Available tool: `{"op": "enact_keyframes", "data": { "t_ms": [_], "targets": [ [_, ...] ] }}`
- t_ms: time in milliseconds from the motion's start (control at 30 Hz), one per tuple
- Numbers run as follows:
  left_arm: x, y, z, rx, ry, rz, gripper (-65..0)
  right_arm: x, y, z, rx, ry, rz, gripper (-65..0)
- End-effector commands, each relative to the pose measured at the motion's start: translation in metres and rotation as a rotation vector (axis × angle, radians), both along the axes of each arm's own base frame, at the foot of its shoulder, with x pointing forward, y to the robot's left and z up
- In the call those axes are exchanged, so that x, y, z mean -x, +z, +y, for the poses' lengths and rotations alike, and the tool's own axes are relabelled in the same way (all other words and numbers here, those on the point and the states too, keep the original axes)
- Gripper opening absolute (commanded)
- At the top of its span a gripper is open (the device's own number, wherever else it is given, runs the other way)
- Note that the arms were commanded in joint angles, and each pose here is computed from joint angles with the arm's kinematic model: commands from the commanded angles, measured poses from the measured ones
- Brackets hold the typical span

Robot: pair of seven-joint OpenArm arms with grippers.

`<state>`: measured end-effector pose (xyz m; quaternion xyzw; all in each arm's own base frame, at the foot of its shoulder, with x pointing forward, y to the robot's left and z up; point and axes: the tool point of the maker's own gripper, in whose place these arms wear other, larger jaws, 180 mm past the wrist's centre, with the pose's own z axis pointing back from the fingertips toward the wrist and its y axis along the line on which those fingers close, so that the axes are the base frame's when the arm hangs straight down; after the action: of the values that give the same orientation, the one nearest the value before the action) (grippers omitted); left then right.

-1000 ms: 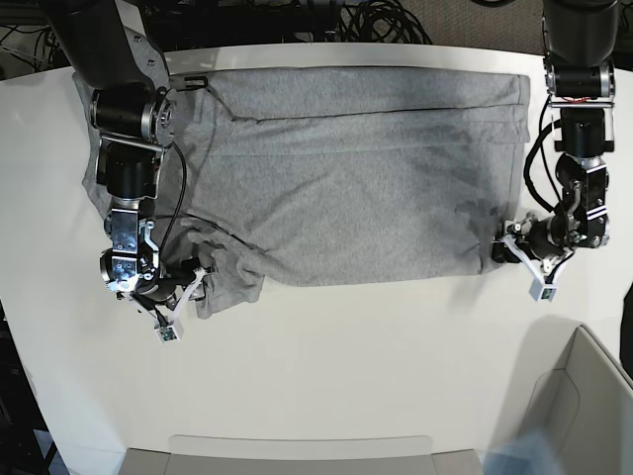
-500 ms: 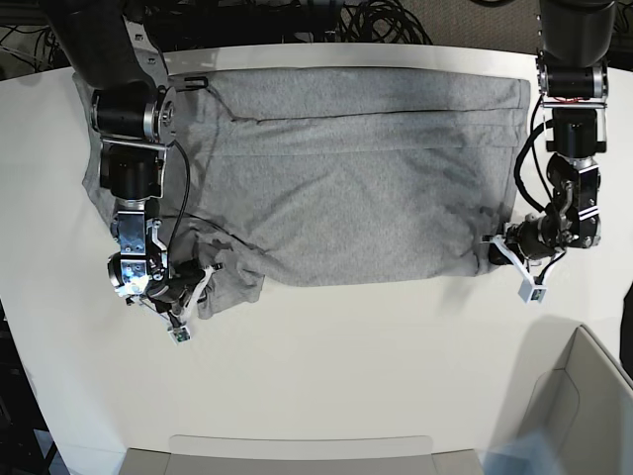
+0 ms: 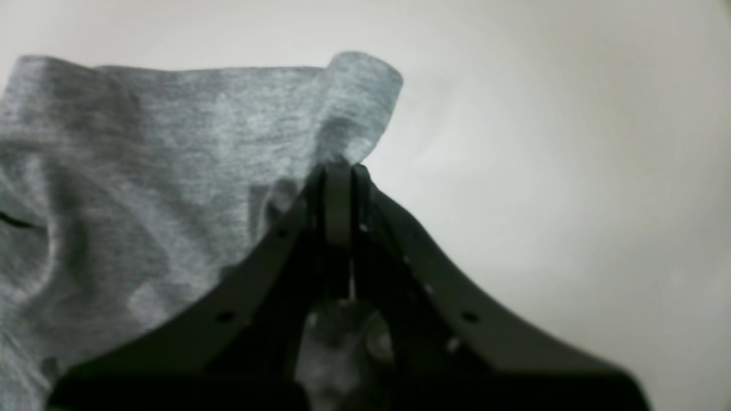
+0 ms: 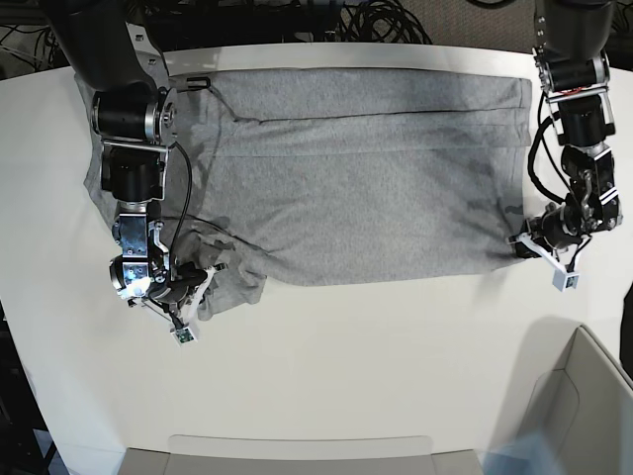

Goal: Fold the T-shirt properly
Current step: 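Lift the hem with both grippers and fold it over toward the collar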

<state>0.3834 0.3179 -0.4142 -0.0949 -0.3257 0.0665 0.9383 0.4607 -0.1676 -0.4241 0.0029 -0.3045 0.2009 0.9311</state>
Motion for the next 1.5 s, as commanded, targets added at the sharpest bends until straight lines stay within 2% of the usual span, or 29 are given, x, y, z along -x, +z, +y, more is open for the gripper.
{"op": "enact_keyframes", "data": {
  "t_ms": [0, 167, 267, 467, 567, 700, 800, 1000, 1100, 1267, 1467],
  "targets": [
    [-0.016, 0.026, 0.006, -0.016, -0.003, -0.077, -65.0, 0.004, 0.003, -0.020, 0.086, -0.015, 0.045, -65.0],
    [-0.004, 0.031, -0.003, -0.059, -0.057, -0.073, -65.0, 0.002, 0.037, -0.025, 0.156, -0.018, -0.031, -65.0],
    [0.000, 0.033, -0.006, -0.072, -0.076, -0.080, -65.0, 0.008, 0.049, -0.012, 0.169, 0.042, -0.036, -65.0],
    [0.012, 0.037, -0.014, -0.100, -0.118, -0.075, -65.0, 0.023, 0.059, -0.013, 0.213, 0.061, -0.042, -65.0],
    [0.022, 0.045, -0.001, -0.110, -0.083, -0.079, -65.0, 0.030, 0.060, -0.012, 0.221, 0.065, -0.059, -65.0],
    [0.033, 0.059, 0.005, -0.118, -0.054, -0.095, -65.0, 0.041, 0.063, -0.020, 0.256, 0.055, -0.049, -65.0],
    [0.041, 0.064, 0.000, -0.143, -0.078, -0.093, -65.0, 0.048, 0.071, -0.023, 0.282, 0.045, -0.057, -65.0],
    [0.056, 0.063, -0.004, -0.167, -0.103, -0.081, -65.0, 0.058, 0.097, -0.030, 0.334, 0.020, -0.098, -65.0],
    [0.063, 0.057, -0.005, -0.166, -0.105, -0.063, -65.0, 0.060, 0.113, -0.030, 0.372, 0.058, -0.114, -65.0],
    [0.073, 0.048, -0.005, -0.163, -0.109, -0.036, -65.0, 0.066, 0.143, -0.051, 0.429, 0.031, -0.131, -65.0],
    [0.085, 0.064, -0.020, -0.215, -0.170, -0.075, -65.0, 0.078, 0.164, -0.063, 0.497, -0.005, -0.135, -65.0]
  ]
}}
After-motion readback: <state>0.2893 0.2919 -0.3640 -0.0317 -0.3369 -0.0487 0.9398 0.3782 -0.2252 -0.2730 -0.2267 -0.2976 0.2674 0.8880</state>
